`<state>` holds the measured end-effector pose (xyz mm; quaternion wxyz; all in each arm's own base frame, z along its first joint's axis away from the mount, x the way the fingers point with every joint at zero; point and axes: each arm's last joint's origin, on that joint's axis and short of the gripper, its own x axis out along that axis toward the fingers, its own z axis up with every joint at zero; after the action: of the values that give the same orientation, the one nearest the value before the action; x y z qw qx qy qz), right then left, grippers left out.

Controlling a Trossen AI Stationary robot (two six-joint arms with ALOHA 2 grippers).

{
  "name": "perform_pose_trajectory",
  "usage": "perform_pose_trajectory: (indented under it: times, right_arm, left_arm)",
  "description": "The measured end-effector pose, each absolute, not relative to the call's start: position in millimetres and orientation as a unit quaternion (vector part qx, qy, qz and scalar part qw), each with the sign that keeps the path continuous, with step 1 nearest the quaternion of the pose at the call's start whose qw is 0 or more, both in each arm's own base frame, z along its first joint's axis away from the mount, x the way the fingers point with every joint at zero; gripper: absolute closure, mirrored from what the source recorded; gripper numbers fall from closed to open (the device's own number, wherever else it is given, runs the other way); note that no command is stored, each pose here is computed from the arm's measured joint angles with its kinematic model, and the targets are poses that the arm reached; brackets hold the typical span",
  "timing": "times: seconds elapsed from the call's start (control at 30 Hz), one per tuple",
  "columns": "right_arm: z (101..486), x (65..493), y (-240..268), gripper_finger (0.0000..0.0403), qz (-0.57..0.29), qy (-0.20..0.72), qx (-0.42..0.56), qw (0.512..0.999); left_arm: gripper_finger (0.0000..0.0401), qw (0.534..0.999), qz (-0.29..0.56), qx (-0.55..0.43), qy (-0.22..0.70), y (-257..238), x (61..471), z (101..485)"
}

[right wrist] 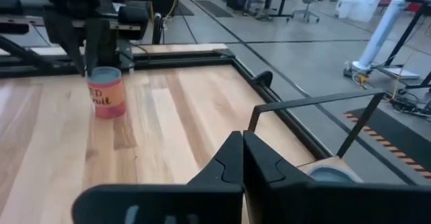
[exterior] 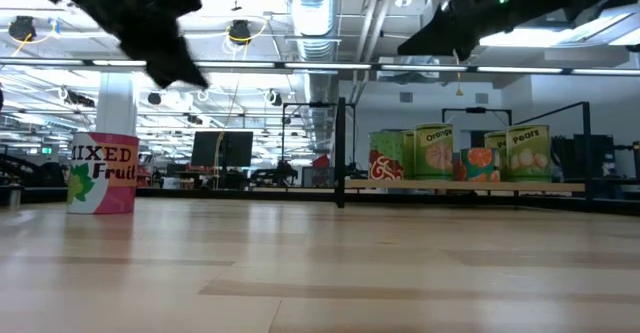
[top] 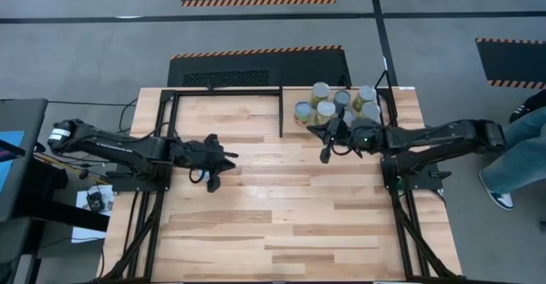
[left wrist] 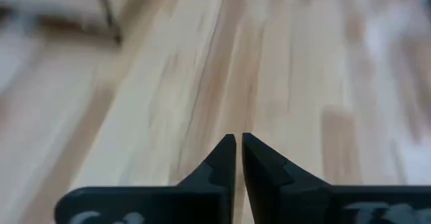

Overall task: Pick and place cans onto a shelf
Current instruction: Put the canned mixed fruit on the shelf

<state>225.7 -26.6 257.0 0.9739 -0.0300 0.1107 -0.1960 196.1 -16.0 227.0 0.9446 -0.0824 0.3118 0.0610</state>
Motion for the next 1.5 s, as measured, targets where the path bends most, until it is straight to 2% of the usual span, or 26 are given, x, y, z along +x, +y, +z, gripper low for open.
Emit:
perform_pose_trajectory:
  times: [0.13,0.27,0.6,1.03,1.5]
  right_arm:
    - [248.5,235.3,-26.0,0.0391,-0.193,0.109,-0.031,0.975]
    - [243.5,243.7,-26.6,0.0388,-0.192,0.104,-0.040,0.975]
    - [239.2,248.3,-26.8,0.0388,-0.189,0.106,-0.040,0.975]
    - [239.2,248.4,-23.9,0.0386,-0.181,0.109,-0.056,0.976]
    - [239.4,248.7,-20.5,0.0386,-0.174,0.109,-0.056,0.977]
  left_arm:
    - [0.0368,0.904,0.083,-0.097,0.408,-22.9,182.4,227.5]
    - [0.0341,0.872,0.095,-0.115,0.466,-31.4,170.5,228.0]
    - [0.0288,0.856,0.116,-0.110,0.491,-50.9,156.8,226.3]
    - [0.0282,0.862,0.132,-0.044,0.487,-56.0,153.3,221.3]
    - [0.0282,0.813,0.163,0.052,0.557,-63.3,170.6,190.3]
